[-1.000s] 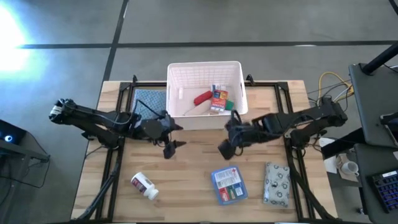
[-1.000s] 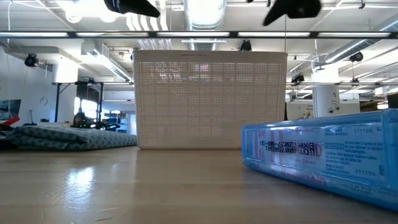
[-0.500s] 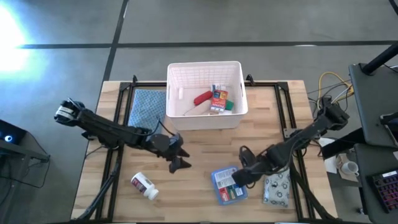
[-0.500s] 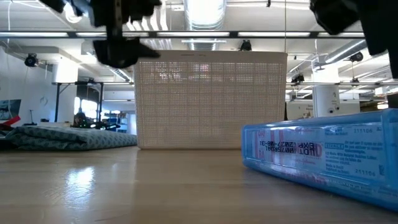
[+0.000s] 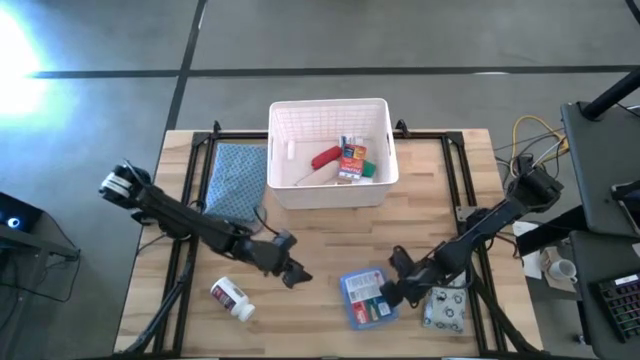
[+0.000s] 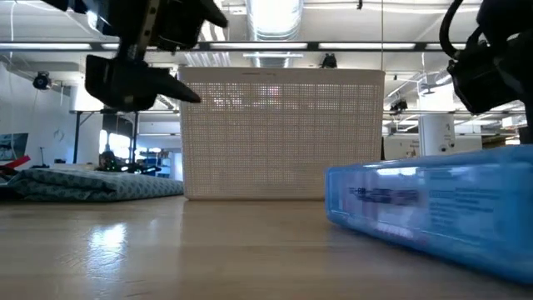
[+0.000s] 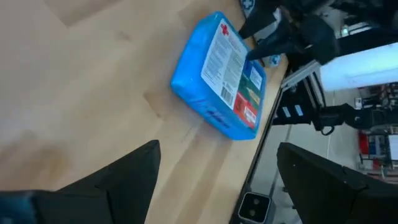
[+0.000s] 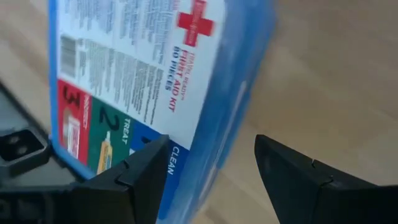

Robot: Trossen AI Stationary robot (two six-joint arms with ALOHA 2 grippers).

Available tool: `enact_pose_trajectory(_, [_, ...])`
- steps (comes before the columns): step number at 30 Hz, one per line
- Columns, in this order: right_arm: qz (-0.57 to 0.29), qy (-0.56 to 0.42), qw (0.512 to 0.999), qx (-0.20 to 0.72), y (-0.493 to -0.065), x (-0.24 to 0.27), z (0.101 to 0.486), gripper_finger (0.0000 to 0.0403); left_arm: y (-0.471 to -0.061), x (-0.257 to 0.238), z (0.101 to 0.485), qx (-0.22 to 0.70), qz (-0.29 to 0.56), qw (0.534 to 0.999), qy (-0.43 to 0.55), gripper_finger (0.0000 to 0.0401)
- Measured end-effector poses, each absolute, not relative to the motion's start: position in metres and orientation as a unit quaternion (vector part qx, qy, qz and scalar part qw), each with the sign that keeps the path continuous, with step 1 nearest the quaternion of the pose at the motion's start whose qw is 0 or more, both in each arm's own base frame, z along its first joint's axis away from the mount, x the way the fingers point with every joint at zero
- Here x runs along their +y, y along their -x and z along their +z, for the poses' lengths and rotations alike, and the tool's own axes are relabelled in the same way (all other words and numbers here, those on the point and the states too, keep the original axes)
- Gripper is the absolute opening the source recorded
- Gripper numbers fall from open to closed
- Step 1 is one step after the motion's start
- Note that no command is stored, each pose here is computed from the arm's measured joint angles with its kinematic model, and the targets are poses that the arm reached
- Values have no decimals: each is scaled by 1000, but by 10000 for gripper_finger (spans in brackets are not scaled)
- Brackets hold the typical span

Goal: Pick & place medical supplies in basket/bin
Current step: Put the blue first aid kit into the white bin

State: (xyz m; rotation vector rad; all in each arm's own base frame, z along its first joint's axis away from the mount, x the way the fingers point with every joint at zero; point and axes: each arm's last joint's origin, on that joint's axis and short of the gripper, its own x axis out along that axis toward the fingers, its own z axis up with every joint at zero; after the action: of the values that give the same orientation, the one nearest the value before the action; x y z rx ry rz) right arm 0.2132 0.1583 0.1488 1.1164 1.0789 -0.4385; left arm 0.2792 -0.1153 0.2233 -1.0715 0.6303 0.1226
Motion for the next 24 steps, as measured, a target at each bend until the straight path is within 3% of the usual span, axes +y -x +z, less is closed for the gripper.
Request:
enact_pose_trajectory(6, [-122,-523,717,443,-219,159,145,226,-325,-143,201,340,64,789,508,301])
enact_pose_trajectory(14, [-135,-506,736,429,-222,155,136,226,-383,-172,163,406,38,759,508,301])
enact_pose_trajectory(24, [-138,-514,728,432,-214,157,127,226,-397,-176,143,420,48,744,518,301])
